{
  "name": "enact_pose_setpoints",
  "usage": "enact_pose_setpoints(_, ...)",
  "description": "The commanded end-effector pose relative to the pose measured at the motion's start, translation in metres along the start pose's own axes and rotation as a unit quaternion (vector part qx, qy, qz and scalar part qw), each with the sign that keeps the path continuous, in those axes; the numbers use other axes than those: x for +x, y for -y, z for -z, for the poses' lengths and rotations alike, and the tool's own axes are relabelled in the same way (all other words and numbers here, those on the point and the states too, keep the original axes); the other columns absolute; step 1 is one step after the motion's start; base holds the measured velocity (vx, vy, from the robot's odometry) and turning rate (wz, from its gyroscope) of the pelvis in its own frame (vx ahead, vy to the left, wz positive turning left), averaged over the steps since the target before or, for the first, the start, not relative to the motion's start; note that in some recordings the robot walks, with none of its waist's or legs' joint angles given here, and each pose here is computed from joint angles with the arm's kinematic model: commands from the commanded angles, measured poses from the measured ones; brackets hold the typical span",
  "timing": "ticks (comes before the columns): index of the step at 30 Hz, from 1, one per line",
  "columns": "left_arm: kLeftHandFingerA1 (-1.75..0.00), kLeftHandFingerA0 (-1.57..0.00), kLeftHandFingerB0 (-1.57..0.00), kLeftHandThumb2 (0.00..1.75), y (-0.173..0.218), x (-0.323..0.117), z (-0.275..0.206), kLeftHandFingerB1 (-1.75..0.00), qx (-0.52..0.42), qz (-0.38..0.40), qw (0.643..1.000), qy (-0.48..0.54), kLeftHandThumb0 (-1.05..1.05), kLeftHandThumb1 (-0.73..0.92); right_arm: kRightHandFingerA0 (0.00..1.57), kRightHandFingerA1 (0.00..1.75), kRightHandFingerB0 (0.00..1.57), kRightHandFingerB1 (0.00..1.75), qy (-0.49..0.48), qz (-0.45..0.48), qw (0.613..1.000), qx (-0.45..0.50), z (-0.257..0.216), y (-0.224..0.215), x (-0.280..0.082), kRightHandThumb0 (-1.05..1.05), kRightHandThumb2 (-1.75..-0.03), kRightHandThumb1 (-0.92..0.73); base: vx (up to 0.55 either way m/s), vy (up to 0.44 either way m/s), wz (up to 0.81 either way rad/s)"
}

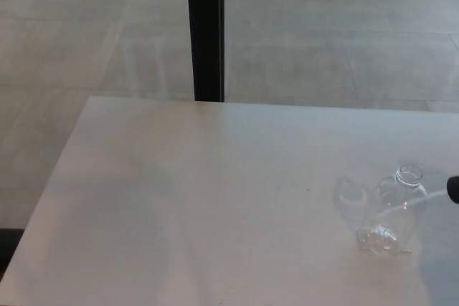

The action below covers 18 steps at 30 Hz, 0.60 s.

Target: The robot uses its right hand to grab and lift the lid of the spray bottle kept in the middle of the desk and places the lid on the right side of the bottle

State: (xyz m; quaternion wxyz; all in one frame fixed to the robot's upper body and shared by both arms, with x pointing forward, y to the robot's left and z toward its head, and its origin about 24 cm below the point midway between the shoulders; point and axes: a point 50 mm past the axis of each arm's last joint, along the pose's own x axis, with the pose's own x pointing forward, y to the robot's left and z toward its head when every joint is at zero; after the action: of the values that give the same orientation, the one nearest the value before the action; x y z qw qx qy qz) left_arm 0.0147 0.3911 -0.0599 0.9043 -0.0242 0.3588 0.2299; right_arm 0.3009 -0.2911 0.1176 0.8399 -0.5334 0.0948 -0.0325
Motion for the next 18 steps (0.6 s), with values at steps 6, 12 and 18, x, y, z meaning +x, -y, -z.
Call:
enact_pose_setpoints(6, -0.47, -0.55, -0.41, 0.68, -0.003, -0.002, -0.002, -0.37, 0.006, -0.001, 1.0, 0.005, -0.92, 0.92, 0.92, 1.58, 0.87, 0.99, -0.06, 0.006, 0.998, -0.026, 0.028, -0.016, 0.003, -0.33, -1.02, -0.6, 0.0, 0.0, 0.0)
enact_pose_setpoints(12, -0.56, -0.51, -0.33, 1.16, -0.001, -0.001, 0.0, -0.47, 0.002, -0.003, 1.0, 0.006, -1.0, 0.74, 0.72, 1.2, 0.4, 0.38, -0.091, -0.026, 0.995, -0.044, 0.037, -0.024, 0.004, -0.56, -0.64, -0.72, 0.0, 0.0, 0.0)
enact_pose_setpoints(18, -0.57, -0.52, -0.34, 1.16, -0.001, -0.001, -0.002, -0.48, 0.001, -0.002, 1.0, 0.006, -1.0, 0.76, 0.0, 0.21, 0.09, 0.07, -0.1, -0.079, 0.983, -0.136, 0.035, -0.024, 0.004, -0.94, -0.99, -0.59, 0.0, 0.0, 0.0)
